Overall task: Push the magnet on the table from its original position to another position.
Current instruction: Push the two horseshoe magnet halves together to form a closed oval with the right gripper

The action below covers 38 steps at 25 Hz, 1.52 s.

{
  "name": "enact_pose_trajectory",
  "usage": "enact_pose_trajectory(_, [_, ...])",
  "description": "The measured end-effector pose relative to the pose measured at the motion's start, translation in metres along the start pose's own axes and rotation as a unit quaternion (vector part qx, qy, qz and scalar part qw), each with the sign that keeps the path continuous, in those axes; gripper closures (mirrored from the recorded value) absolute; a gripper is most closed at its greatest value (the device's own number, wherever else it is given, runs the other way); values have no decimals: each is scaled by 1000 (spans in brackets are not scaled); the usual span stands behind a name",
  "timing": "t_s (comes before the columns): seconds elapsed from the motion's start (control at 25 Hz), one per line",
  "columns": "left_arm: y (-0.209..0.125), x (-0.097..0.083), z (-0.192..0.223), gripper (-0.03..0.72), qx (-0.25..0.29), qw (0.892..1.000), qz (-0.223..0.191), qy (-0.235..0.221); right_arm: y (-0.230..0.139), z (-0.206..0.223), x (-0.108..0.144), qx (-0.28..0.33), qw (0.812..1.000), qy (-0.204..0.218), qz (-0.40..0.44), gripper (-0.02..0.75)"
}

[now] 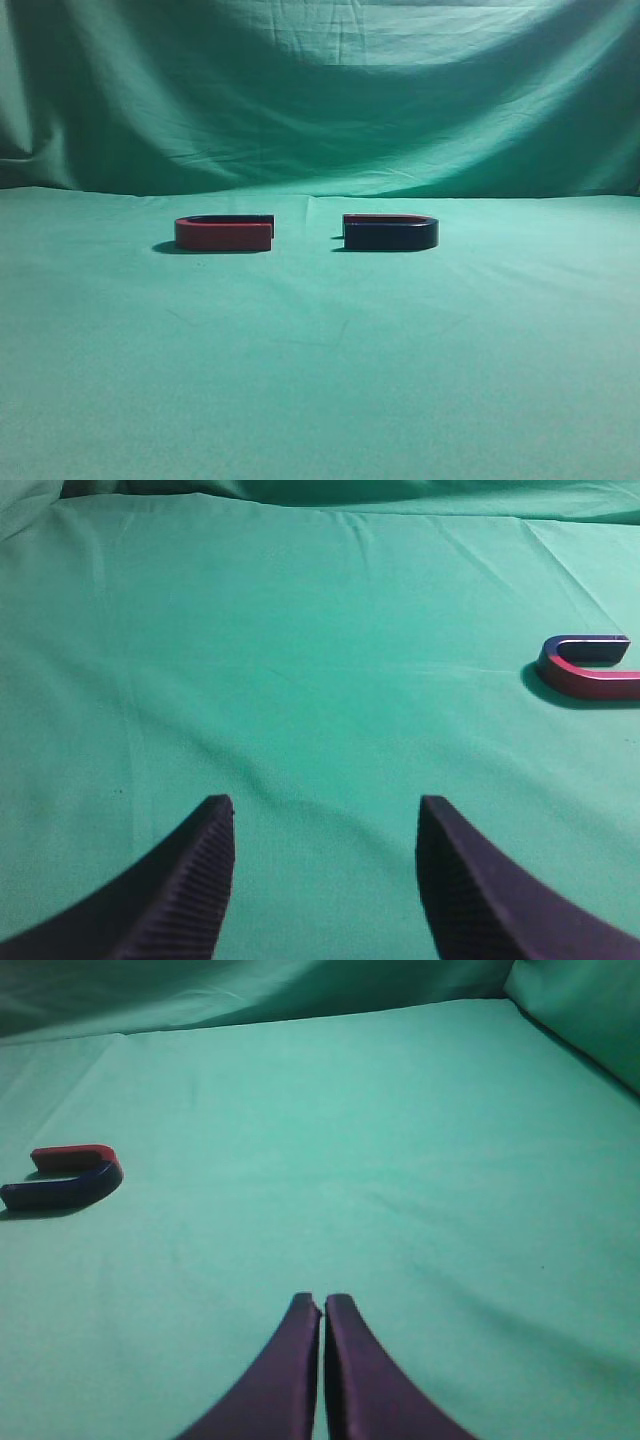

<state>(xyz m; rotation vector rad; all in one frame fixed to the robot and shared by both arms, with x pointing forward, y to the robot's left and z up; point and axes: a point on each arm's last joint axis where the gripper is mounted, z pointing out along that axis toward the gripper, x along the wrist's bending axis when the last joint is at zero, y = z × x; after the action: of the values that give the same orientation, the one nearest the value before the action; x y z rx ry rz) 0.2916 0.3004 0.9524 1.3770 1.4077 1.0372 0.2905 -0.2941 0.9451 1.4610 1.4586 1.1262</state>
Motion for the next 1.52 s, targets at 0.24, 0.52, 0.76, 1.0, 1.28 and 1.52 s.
enact_pose_trajectory(0.24, [0,0,0,316,0,1000,0,0,0,0,0,0,1000,0,0,738])
enact_pose_trajectory(0.52, [0,0,0,316,0,1000,0,0,7,0,0,-42,999,3,4,738])
enact_pose_trajectory(0.76, [0,0,0,316,0,1000,0,0,34,-6,0,-189,978,18,90,738])
enact_pose_trajectory(1.0, [0,0,0,316,0,1000,0,0,51,-15,-1,-254,965,12,71,738])
enact_pose_trajectory(1.28, [0,0,0,316,0,1000,0,0,106,-28,6,-190,981,3,-20,738])
enact_pose_trajectory(1.52, [0,0,0,316,0,1000,0,0,149,0,11,-18,999,11,-34,738])
